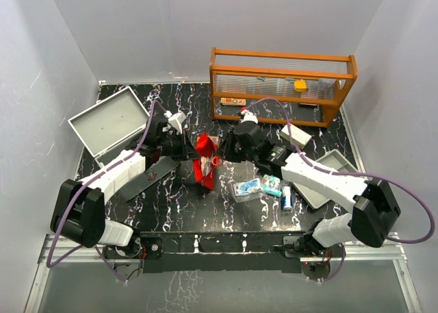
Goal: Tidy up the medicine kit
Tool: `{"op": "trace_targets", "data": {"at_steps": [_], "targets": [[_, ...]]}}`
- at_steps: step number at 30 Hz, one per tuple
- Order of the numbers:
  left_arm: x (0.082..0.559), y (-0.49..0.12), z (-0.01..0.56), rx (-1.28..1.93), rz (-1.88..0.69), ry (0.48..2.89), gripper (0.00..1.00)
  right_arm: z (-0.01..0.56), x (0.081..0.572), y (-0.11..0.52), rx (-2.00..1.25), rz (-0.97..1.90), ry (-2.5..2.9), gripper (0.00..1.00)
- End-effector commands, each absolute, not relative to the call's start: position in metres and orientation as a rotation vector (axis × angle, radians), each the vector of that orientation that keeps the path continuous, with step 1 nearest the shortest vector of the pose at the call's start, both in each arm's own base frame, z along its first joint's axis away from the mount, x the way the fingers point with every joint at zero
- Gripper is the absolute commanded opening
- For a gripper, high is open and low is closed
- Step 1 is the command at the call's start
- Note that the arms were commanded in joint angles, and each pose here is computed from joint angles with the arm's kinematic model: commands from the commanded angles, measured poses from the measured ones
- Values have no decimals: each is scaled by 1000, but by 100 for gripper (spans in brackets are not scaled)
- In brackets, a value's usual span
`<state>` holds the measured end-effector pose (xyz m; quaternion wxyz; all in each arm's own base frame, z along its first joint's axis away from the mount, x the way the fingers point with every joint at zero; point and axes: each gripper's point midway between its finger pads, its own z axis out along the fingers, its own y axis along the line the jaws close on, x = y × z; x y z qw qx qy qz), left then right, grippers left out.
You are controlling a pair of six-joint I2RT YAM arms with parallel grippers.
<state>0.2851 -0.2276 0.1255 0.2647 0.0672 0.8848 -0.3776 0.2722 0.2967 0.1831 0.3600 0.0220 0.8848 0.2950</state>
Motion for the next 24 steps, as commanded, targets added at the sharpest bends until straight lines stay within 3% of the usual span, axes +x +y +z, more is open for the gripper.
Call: {"op": "trace_targets", "data": {"at_steps": [1, 8, 24], "targets": [[282, -235, 138, 219, -1088, 2342, 0, 242, 291, 349, 18, 1041, 2098, 12], [280, -235, 138, 214, -1093, 2341, 0, 224, 302, 373, 22, 1034, 2158, 12], [280, -235, 138, 215, -1090, 2339, 0, 179, 300, 351, 26, 859, 2223, 13]]}}
